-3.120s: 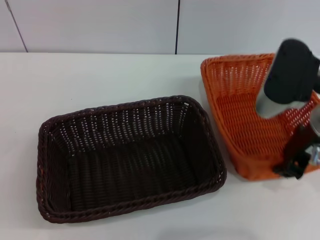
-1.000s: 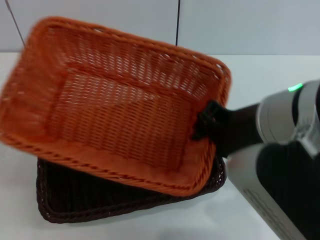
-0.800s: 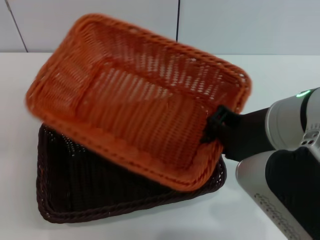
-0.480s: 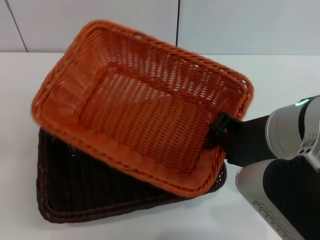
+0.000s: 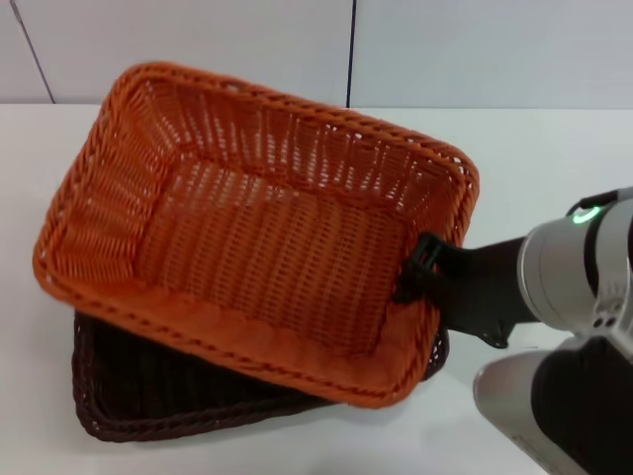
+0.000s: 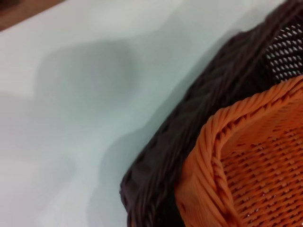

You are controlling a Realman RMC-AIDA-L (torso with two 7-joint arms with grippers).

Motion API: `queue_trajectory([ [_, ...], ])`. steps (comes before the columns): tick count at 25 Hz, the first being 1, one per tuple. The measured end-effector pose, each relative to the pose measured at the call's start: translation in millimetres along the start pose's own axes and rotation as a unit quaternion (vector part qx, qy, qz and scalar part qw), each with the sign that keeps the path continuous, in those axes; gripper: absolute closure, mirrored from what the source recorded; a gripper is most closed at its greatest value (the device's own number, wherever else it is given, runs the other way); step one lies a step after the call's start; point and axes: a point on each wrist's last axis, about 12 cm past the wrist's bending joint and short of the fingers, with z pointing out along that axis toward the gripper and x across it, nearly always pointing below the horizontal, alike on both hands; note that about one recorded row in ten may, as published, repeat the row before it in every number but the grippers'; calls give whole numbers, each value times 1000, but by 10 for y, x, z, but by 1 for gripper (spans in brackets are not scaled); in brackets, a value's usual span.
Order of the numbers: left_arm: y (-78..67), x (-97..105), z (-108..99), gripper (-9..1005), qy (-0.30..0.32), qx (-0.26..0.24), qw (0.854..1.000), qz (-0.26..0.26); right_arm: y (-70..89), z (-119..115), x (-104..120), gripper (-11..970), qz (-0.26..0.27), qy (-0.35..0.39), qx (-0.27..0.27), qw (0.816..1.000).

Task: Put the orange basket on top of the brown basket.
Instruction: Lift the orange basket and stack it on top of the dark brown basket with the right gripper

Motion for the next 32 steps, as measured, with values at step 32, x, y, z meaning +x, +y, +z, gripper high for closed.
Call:
queue_trajectory([
  [32,-41,4,-3,197,3,15,1000,4,257,189,-332,432,7,39,55,998],
])
